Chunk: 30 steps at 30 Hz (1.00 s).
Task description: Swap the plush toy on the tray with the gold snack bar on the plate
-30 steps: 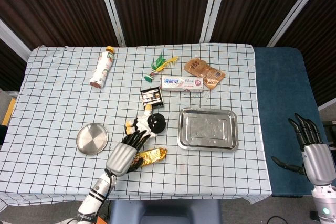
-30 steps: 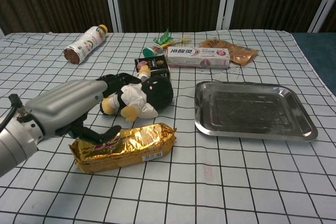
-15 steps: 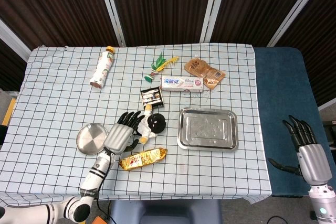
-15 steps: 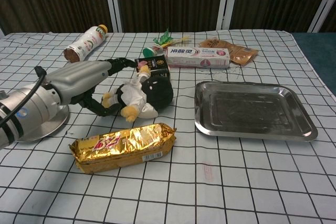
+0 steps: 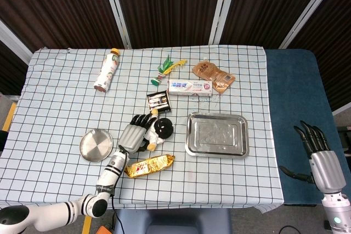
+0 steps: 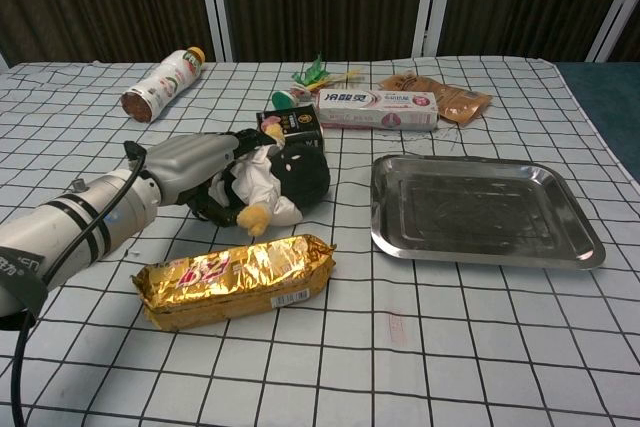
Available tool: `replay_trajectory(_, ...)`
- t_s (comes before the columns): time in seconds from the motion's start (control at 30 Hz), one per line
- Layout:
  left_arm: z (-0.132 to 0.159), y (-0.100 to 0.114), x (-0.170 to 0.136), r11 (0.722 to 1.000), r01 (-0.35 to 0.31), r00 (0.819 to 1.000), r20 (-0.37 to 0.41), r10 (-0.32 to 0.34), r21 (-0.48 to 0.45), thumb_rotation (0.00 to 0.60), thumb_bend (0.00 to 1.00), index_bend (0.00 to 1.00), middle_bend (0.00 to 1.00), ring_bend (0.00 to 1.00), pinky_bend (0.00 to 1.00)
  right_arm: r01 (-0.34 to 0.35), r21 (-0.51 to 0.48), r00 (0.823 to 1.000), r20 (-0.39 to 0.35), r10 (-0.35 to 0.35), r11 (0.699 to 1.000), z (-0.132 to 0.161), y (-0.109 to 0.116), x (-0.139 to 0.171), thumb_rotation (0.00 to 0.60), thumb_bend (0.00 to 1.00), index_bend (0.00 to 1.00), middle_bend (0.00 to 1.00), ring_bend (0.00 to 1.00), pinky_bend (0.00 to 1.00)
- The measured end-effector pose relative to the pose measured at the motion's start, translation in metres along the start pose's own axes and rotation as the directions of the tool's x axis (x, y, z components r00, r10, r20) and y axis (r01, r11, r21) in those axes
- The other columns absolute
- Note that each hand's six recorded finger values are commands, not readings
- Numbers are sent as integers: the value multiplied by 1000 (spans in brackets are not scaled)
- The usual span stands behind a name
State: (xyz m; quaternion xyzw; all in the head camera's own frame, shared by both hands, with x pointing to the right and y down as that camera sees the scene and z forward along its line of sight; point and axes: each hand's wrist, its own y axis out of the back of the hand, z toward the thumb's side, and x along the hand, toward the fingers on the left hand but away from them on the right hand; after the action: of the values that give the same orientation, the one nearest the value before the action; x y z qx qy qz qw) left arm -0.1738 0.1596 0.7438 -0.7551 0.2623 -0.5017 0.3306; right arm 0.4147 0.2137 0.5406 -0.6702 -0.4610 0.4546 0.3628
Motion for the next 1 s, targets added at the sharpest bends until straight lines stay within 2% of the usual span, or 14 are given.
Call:
replay_trajectory(0.2,-13,-8,10,999,-29,999,-37,28,-14,600,415,0,3,1,68,-1,1,1000,1,1,1000,0,-1,-1,600,93,42,0,0,0)
replay_trajectory(0.3,-14,-10,11,998,-57,998,-35,56,-16,600,414,42,99,79,120,-4,2,1000,3,4,1000,-1,-1,-1,600,93,42,0,0,0)
replay_trajectory(0.43,-15,-13,11,996,-89,996,-23,89,-7,600,414,167,291,253,266,-6,3,1000,3,6,1000,-1,-2,-1,600,93,42,0,0,0)
replay_trajectory(0.6,-16,-14,11,991,-130,991,-11,130,-6,600,447,324,445,400,438,-3,3,1000,6,3,1000,-1,-1,-1,600,92,42,0,0,0)
replay_trajectory(0.67,-16,-12,10,988,-155,988,-4,155,-7,600,461,416,506,463,509,-5,3,1000,8,5,1000,-1,-2,-1,600,93,42,0,0,0)
replay_trajectory(0.77,-18,-8,9,981,-195,981,3,195,-12,600,479,510,563,529,571,-6,4,1000,9,6,1000,-1,-2,-1,600,93,42,0,0,0)
replay_trajectory(1.0,-31,11,0,969,-248,969,3,248,2,600,477,551,597,560,601,-9,4,1000,13,9,1000,-2,-2,-1,600,93,42,0,0,0)
